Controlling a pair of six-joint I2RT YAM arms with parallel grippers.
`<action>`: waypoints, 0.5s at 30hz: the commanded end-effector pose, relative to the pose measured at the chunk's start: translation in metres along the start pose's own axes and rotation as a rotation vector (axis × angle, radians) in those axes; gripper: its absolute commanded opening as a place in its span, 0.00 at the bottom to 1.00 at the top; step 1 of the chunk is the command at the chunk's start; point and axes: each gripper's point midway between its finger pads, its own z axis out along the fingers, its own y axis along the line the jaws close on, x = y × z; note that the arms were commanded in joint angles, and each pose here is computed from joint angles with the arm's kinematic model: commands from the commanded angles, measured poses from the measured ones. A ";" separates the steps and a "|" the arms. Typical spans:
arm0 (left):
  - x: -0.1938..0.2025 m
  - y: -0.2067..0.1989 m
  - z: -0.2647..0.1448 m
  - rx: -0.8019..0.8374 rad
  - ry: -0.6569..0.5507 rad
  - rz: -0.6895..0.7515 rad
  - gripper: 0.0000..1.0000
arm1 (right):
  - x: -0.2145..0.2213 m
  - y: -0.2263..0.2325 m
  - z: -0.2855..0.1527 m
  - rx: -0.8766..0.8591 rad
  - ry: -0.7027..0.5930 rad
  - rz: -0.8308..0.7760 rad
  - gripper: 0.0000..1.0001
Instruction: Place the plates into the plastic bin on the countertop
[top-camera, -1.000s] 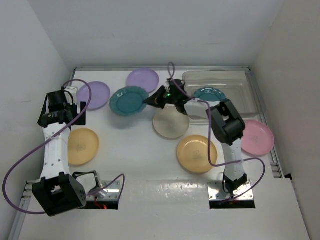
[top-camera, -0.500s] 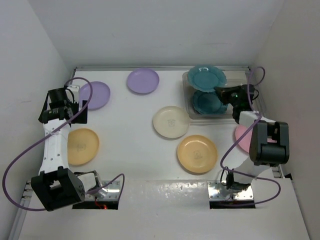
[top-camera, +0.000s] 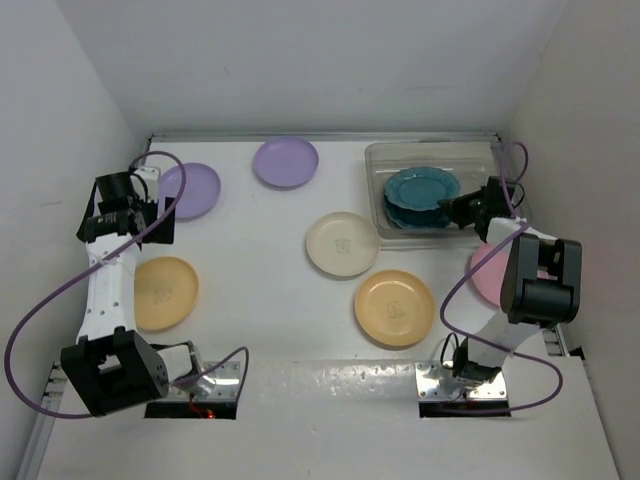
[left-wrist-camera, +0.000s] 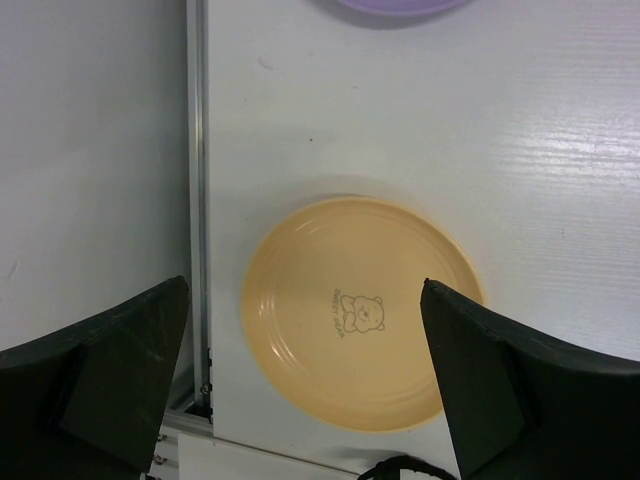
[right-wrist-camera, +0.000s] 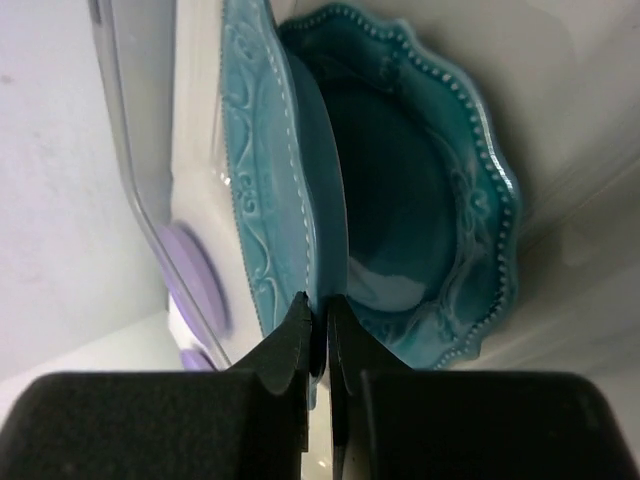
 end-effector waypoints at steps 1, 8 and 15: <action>-0.021 0.000 -0.003 0.004 -0.060 0.011 1.00 | -0.003 0.062 -0.006 -0.163 0.023 -0.122 0.01; -0.032 -0.013 -0.005 0.061 -0.100 0.035 0.97 | -0.007 0.026 -0.004 0.007 -0.018 -0.162 0.52; -0.063 -0.058 -0.008 0.211 -0.168 0.135 0.93 | -0.004 -0.009 -0.012 0.257 0.012 -0.273 0.66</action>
